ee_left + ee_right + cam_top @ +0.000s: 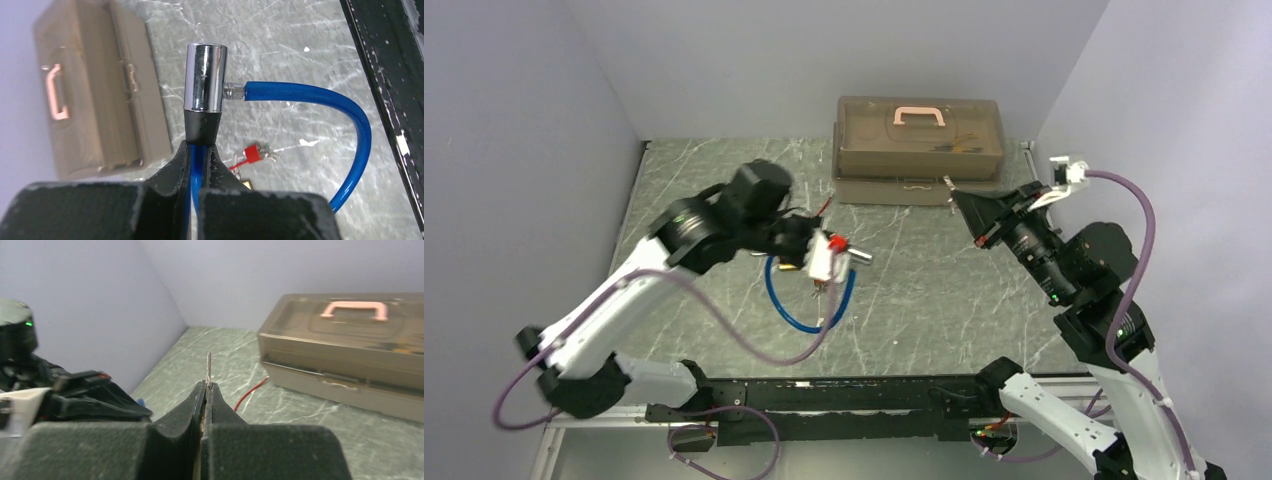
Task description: Unlock with the key
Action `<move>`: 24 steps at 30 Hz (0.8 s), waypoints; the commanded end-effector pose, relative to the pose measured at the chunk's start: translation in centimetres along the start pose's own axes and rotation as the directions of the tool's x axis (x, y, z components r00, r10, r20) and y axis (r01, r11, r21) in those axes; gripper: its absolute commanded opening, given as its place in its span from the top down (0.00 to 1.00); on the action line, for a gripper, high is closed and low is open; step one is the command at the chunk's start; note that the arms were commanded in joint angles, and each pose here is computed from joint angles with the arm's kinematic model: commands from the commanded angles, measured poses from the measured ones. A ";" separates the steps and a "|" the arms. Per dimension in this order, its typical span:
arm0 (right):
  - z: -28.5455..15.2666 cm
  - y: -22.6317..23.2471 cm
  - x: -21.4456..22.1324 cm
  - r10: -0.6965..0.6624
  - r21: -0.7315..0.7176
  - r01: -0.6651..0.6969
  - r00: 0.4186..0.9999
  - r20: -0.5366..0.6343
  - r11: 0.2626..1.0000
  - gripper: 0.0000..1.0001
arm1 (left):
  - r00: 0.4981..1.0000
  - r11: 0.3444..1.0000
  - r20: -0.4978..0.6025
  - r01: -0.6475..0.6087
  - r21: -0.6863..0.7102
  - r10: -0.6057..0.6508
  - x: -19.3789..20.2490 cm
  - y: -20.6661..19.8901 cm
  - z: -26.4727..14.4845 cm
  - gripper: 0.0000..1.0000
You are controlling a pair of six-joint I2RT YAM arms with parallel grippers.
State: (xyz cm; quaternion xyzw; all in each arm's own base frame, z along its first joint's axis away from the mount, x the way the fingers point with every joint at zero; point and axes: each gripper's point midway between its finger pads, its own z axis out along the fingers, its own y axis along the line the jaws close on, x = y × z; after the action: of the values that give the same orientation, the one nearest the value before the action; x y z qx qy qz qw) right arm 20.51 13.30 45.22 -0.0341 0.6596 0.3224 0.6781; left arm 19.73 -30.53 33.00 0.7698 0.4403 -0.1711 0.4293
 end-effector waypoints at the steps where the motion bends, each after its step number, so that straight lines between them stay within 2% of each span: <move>1: 0.9 4.5 1.2 -0.057 -0.240 0.023 0.989 -0.135 0.971 1.00 | 0.996 0.992 0.015 -0.087 -0.088 0.088 -1.1 -2.6 -6.0 1.00; 4: 1.6 6.9 2.9 -0.081 -0.372 -0.014 0.968 -0.240 0.928 1.00 | 0.976 0.951 0.069 -0.182 -0.249 0.205 -2.0 -3.6 -9.4 1.00; 7: 1.7 8.4 3.7 -0.099 -0.457 -0.051 0.949 -0.298 0.888 1.00 | 0.920 0.830 0.084 -0.302 -0.469 0.382 -3.4 -3.7 -13.1 1.00; 9: 1.3 9.7 4.1 -0.112 -0.528 -0.081 0.939 -0.324 0.845 1.00 | 0.897 0.761 0.082 -0.316 -0.567 0.434 -4.2 -3.5 -15.0 1.00; 13: 0.8 11.0 4.9 -0.119 -0.597 -0.139 0.921 -0.371 0.790 1.00 | 0.898 0.726 0.067 -0.305 -0.616 0.434 -4.6 -3.1 -16.7 1.00; 19: 1.0 10.8 6.7 -0.148 -0.610 -0.159 0.895 -0.421 0.776 1.00 | 0.886 0.643 -0.037 -0.363 -0.674 0.462 -3.7 -1.4 -17.1 1.00; 24: 1.7 11.5 7.4 -0.192 -0.642 -0.169 0.871 -0.453 0.748 1.00 | 0.892 0.644 -0.040 -0.356 -0.677 0.451 -2.6 -0.4 -15.1 1.00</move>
State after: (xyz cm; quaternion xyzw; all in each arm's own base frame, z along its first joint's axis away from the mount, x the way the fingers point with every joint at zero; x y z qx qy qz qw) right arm 16.66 25.31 41.51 -0.3156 0.6769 0.5018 0.4364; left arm 14.84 -19.06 40.47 0.6641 0.2849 0.0144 0.6911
